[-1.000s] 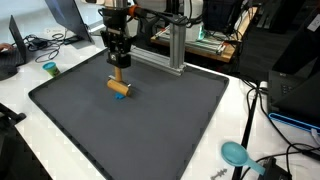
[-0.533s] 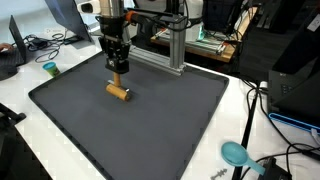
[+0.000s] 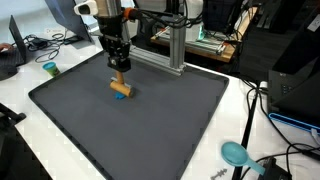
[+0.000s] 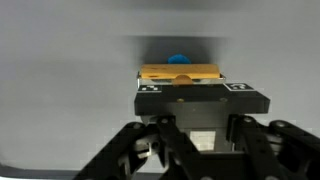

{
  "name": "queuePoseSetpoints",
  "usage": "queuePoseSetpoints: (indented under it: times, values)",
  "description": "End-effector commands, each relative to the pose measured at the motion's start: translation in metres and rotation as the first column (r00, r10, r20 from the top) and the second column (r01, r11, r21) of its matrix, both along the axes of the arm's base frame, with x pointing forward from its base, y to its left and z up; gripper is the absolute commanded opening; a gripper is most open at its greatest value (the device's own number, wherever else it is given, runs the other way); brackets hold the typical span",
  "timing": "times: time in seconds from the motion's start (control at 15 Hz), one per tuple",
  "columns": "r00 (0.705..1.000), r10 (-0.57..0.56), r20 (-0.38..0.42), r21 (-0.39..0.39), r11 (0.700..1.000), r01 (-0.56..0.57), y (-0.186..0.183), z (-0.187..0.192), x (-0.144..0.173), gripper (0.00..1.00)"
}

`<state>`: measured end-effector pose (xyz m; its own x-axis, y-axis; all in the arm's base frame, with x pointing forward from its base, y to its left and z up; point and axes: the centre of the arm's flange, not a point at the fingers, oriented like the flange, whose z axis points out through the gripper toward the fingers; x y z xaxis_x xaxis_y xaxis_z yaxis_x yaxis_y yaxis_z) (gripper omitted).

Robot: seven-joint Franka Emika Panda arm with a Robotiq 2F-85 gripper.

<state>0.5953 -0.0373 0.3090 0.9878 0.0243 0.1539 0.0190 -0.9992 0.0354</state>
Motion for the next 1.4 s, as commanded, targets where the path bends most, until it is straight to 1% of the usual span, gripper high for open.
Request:
queuePoseSetpoints:
  times: [0.0,0.27,0.93,1.33]
  values:
    - [0.998,-0.03,-0.051,-0.022,0.999,0.029,-0.0039,-0.0258,0.0038,0.22]
    - [0.994,-0.023,-0.104,-0.036,0.999,0.019,-0.0035,-0.0288,0.002,0.22]
    - [0.989,-0.022,-0.148,-0.025,1.0,0.019,-0.0064,-0.0269,0.0048,0.22]
    - [0.991,-0.036,-0.132,-0.021,0.999,0.033,-0.0079,-0.0207,0.0056,0.22]
